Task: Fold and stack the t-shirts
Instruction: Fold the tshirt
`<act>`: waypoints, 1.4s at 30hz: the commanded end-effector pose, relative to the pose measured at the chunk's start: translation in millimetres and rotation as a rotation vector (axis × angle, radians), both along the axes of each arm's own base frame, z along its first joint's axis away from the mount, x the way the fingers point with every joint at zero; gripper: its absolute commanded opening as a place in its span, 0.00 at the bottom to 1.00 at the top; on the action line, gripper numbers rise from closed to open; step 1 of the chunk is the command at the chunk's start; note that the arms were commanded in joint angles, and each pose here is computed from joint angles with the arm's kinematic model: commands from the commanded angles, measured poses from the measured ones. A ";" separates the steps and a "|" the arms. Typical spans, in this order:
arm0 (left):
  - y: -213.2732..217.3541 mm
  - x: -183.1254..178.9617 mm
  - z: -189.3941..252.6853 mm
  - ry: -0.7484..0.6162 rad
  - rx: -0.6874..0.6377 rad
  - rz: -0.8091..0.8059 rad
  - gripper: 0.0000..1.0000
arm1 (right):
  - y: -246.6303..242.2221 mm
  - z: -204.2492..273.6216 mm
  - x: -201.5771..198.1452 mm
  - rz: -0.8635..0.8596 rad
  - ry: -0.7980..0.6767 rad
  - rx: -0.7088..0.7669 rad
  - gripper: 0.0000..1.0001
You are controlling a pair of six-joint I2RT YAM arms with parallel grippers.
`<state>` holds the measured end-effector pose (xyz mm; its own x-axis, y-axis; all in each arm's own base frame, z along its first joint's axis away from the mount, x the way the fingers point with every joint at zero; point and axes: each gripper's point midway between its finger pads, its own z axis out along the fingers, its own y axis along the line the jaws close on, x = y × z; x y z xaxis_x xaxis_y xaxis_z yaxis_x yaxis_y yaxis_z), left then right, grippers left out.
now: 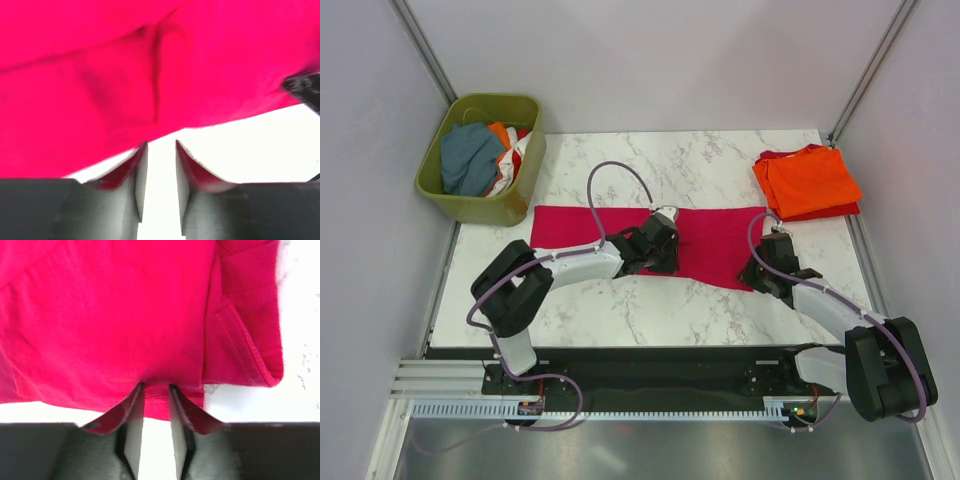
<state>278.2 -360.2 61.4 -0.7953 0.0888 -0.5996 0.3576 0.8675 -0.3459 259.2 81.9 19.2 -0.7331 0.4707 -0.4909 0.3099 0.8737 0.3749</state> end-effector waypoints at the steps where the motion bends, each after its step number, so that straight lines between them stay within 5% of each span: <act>1: 9.5 -6.8 13.5 0.012 -0.040 0.035 0.39 | -18.3 -14.1 -20.3 -0.049 0.071 -0.076 0.36; 6: 30.9 -13.1 50.9 -0.058 -0.100 0.099 0.67 | -18.9 -6.2 -19.5 -0.058 0.028 -0.068 0.40; 7: 34.4 -13.3 56.8 -0.068 -0.112 0.117 0.86 | -18.6 -5.1 -19.2 -0.056 0.021 -0.066 0.40; 10: 43.3 -17.8 79.0 -0.100 -0.162 0.140 1.00 | -19.2 -2.3 -19.5 -0.064 0.002 -0.058 0.41; 19: 65.0 -47.8 113.1 -0.096 -0.270 0.132 1.00 | -25.6 14.6 -14.8 -0.100 -0.091 -0.063 0.54; 29: 98.6 -66.2 145.6 -0.200 -0.419 0.179 1.00 | -10.8 23.3 -4.7 0.003 -0.115 -0.073 0.53; 37: 150.5 -35.3 128.2 -0.263 -0.174 0.378 1.00 | -7.6 27.6 -5.0 0.028 -0.135 -0.063 0.54; 42: 176.9 10.6 114.1 -0.208 -0.132 0.409 0.99 | -3.0 37.0 4.4 0.047 -0.131 -0.060 0.51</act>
